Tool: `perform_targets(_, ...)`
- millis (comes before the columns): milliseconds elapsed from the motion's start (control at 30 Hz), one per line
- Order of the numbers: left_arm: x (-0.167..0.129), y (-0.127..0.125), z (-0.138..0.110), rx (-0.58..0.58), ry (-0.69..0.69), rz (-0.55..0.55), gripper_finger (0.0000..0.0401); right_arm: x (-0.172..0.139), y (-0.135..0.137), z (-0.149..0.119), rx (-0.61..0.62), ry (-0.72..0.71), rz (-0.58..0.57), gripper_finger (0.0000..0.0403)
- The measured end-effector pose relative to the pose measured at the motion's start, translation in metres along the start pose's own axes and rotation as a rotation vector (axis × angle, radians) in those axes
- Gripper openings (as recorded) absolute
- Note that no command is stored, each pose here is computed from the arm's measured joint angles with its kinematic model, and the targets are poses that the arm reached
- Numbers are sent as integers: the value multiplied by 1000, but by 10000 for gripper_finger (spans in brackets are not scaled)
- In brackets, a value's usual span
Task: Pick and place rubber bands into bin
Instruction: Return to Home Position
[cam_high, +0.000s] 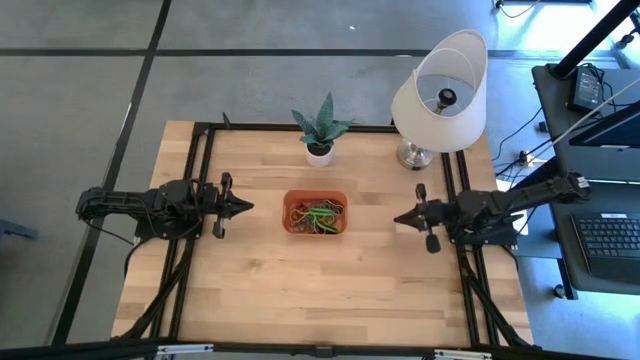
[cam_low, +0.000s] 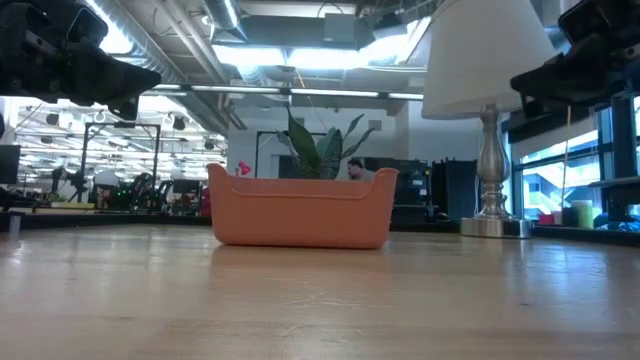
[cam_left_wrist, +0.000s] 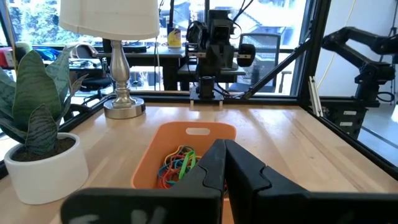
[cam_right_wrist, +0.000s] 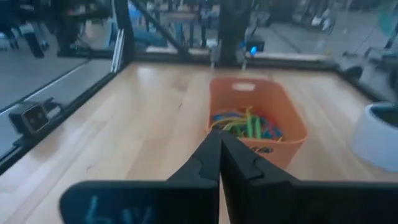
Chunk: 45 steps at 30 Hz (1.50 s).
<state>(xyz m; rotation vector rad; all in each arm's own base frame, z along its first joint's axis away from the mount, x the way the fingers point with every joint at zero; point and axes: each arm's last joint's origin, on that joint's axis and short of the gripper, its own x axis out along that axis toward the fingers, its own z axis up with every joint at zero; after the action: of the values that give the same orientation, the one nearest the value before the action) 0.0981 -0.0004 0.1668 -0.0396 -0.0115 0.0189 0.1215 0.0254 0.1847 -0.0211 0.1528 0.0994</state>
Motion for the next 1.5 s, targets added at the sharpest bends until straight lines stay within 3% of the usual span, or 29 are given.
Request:
perform_targets(333, 0, 0, 0, 0, 0, 0, 4, -11, -7, -21, 64, -135, 20, 3)
perform_targets(833, 0, 0, 0, 0, 0, 0, 4, -27, -21, -7, 130, -336, -106, 4)
perform_targets(933, 0, 0, 0, 0, 0, 0, 4, -27, -24, -8, 156, -327, -122, 6)
perform_targets(1100, 0, 0, 0, 0, 0, 0, 4, -24, -23, -19, 160, -204, -35, 2)
perform_targets(1500, 0, 0, 0, 0, 0, 0, 4, -24, -23, -20, 139, -193, -26, 28)
